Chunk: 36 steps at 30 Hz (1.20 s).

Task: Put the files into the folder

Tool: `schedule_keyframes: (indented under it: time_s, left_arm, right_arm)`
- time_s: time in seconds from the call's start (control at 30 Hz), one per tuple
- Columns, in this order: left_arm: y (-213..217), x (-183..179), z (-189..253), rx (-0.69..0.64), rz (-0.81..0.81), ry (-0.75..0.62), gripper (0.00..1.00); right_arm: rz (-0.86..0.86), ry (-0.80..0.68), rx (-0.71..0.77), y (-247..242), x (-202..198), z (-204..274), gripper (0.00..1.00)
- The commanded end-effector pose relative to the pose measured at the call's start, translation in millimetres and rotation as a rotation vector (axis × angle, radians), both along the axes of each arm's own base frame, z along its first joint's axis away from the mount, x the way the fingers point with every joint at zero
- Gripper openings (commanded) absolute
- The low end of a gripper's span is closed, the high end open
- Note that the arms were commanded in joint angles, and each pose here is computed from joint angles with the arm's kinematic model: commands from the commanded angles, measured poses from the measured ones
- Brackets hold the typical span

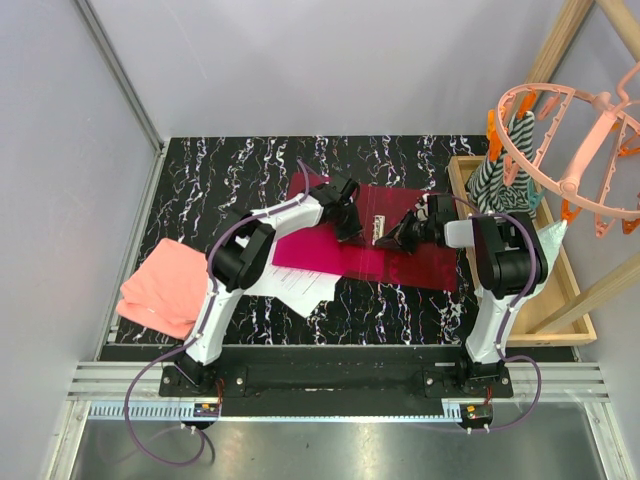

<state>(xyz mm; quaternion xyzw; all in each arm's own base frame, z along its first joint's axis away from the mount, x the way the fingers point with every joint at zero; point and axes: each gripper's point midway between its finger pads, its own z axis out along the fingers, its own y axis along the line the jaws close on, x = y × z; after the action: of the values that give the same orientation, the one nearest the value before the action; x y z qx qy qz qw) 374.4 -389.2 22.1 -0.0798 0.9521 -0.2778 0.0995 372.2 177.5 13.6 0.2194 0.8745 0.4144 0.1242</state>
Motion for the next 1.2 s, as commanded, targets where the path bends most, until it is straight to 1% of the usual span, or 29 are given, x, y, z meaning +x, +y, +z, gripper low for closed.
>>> schedule_keyframes:
  time_s: [0.0,0.13,0.23,0.27,0.33,0.4,0.47,0.5,0.53,0.57,0.6,0.63,0.67,0.7,0.73,0.77,0.8,0.87,0.9,0.93,0.97,1.0,1.07,1.1,1.17]
  left_arm:
    - [43,-2,-45,0.205,0.065,0.049,0.00]
    - [44,-1,-45,0.212,0.060,0.043,0.00]
    - [42,1,-45,0.216,0.024,0.023,0.00]
    - [39,5,-42,0.205,0.012,0.013,0.00]
    - [29,2,-43,0.154,-0.057,0.027,0.00]
    - [18,6,-29,0.106,-0.106,0.002,0.01]
    - [13,13,-11,0.087,-0.118,-0.043,0.06]
    - [12,18,2,0.080,-0.131,-0.087,0.09]
    - [11,22,12,0.073,-0.138,-0.112,0.15]
    - [9,27,25,0.056,-0.145,-0.141,0.18]
    - [9,30,41,0.048,-0.156,-0.180,0.18]
    - [12,31,51,0.046,-0.156,-0.194,0.20]
    - [14,31,57,0.043,-0.158,-0.206,0.27]
    - [16,31,76,0.027,-0.172,-0.243,0.31]
    - [17,30,83,0.017,-0.177,-0.253,0.34]
    - [22,29,87,0.009,-0.178,-0.250,0.41]
    - [20,24,101,-0.038,-0.204,-0.254,0.43]
    - [26,21,109,-0.069,-0.219,-0.250,0.49]
    - [26,16,124,-0.107,-0.239,-0.265,0.49]
    - [28,14,133,-0.131,-0.245,-0.279,0.50]
    - [34,10,130,-0.135,-0.249,-0.274,0.51]
    - [34,8,153,-0.180,-0.263,-0.326,0.56]
    - [48,1,154,-0.172,-0.270,-0.348,0.61]
    - [55,-1,175,-0.183,-0.267,-0.403,0.66]
    - [73,-6,174,-0.177,-0.270,-0.410,0.71]
  right_arm:
    - [-0.052,0.131,-0.133,-36,-28,-40,0.00]
    - [-0.044,0.087,-0.093,-33,-19,-23,0.00]
    - [-0.032,0.023,-0.064,-29,-5,-2,0.00]
    - [-0.028,-0.010,-0.059,-28,5,7,0.00]
    - [-0.002,-0.017,-0.053,-26,9,13,0.00]
    - [0.011,-0.048,-0.043,-24,17,22,0.00]
    - [0.034,-0.086,-0.022,-19,26,34,0.00]
    - [0.038,-0.104,-0.018,-19,31,40,0.00]
    - [0.055,-0.122,-0.001,-16,33,47,0.00]
    - [0.061,-0.140,0.004,-15,39,55,0.03]
    - [0.068,-0.162,-0.001,-15,42,62,0.07]
    - [0.075,-0.175,-0.002,-15,43,66,0.10]
    - [0.077,-0.184,-0.003,-15,44,71,0.17]
    - [0.082,-0.204,-0.002,-15,44,78,0.22]
    - [0.095,-0.213,0.004,-13,42,82,0.27]
    - [0.107,-0.213,0.000,-10,40,84,0.33]
    - [0.124,-0.235,-0.015,-9,38,87,0.36]
    - [0.137,-0.232,-0.037,-6,32,84,0.42]
    - [0.157,-0.242,-0.035,1,27,87,0.51]
    - [0.171,-0.246,-0.032,7,24,86,0.57]
    - [0.183,-0.269,-0.026,12,23,86,0.64]
    - [0.205,-0.271,-0.008,25,18,87,0.71]
    - [0.221,-0.304,0.016,38,21,91,0.75]
    - [0.227,-0.304,0.042,49,23,91,0.77]
    - [0.220,-0.306,0.073,59,34,89,0.79]
